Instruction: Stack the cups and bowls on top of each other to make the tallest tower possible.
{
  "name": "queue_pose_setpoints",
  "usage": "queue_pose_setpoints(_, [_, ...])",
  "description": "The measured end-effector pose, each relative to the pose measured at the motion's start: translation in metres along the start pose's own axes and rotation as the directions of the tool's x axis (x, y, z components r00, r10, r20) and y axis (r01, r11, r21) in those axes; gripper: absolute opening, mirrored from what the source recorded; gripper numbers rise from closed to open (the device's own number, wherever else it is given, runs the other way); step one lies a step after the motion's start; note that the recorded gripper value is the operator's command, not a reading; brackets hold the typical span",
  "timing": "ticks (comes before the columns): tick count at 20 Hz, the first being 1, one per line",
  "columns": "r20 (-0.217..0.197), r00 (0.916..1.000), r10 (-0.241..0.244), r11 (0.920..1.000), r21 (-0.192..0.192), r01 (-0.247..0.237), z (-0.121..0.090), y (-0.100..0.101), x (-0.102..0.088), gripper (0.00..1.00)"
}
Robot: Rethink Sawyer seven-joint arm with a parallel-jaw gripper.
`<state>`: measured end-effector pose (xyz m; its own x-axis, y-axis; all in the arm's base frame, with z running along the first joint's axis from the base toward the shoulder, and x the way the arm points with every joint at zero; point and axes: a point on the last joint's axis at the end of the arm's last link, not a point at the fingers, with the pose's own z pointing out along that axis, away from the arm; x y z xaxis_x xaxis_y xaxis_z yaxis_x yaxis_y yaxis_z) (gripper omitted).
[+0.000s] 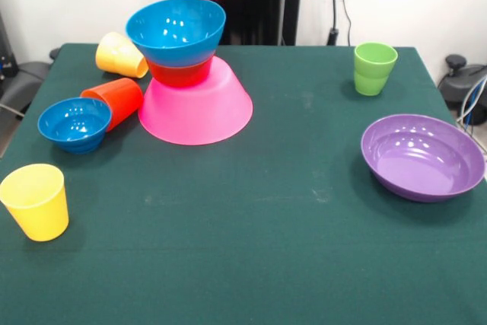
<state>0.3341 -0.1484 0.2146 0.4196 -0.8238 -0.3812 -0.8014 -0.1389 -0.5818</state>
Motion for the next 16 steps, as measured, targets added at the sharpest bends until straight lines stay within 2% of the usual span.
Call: queue_pose_setpoints(16, [-0.002,0.9999,-0.012,0.9999,0.008,0.012,-0.0006,-0.0045,-0.0012,0.0])
